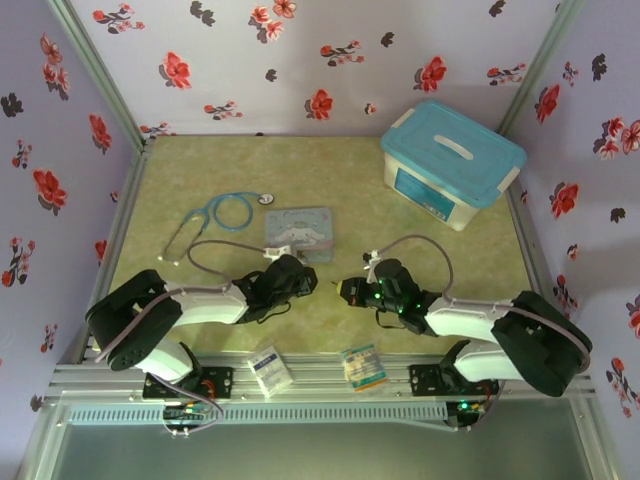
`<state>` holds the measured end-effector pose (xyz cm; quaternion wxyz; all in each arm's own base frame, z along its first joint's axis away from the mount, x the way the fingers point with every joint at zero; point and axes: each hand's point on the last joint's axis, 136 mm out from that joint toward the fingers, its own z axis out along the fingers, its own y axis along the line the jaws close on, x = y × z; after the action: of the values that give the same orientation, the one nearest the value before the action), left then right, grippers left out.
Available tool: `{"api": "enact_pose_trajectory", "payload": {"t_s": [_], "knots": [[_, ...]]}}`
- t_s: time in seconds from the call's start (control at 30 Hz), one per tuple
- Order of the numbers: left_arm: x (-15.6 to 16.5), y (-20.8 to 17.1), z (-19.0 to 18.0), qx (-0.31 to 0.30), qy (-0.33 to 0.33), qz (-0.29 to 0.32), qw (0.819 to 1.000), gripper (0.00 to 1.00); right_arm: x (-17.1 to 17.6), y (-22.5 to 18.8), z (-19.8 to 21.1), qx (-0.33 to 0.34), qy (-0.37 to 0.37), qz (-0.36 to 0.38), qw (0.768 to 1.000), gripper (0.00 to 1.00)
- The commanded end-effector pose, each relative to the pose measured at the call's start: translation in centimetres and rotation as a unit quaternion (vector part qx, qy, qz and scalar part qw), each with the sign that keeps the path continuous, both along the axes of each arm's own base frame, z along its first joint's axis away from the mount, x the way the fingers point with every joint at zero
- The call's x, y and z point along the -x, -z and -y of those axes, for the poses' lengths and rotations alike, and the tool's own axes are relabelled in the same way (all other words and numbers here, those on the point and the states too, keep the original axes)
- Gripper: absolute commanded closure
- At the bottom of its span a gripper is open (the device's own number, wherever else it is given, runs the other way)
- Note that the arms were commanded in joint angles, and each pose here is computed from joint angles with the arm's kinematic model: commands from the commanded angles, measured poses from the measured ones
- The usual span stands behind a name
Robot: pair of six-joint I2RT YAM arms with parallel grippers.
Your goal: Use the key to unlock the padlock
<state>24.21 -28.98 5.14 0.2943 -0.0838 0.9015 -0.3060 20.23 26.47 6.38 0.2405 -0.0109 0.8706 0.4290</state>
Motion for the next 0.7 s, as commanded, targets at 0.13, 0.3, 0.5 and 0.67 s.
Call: {"api": "enact_pose_trajectory", "payload": {"t_s": [0.13, 0.3, 0.5, 0.67], "knots": [[-1.0, -3.8, 2.0, 0.12, -0.032, 0.009, 0.992, 0.91, -0.5, -0.7, 0.7, -0.002, 0.043, 0.066, 0.997, 1.0], [-1.1, -3.9, 2.7, 0.15, -0.044, 0.001, 0.988, 0.92, -0.5, -0.8, 1.5, 0.018, 0.075, 0.106, 0.991, 1.0], [-1.3, -4.2, 3.2, 0.172, -0.061, -0.001, 0.983, 0.96, -1.2, -0.8, 3.1, 0.003, 0.123, 0.145, 0.982, 1.0], [-1.3, -4.1, 3.4, 0.192, -0.076, -0.002, 0.978, 0.96, -1.0, -1.3, 2.3, 0.0, 0.12, 0.17, 0.978, 1.0]]}}
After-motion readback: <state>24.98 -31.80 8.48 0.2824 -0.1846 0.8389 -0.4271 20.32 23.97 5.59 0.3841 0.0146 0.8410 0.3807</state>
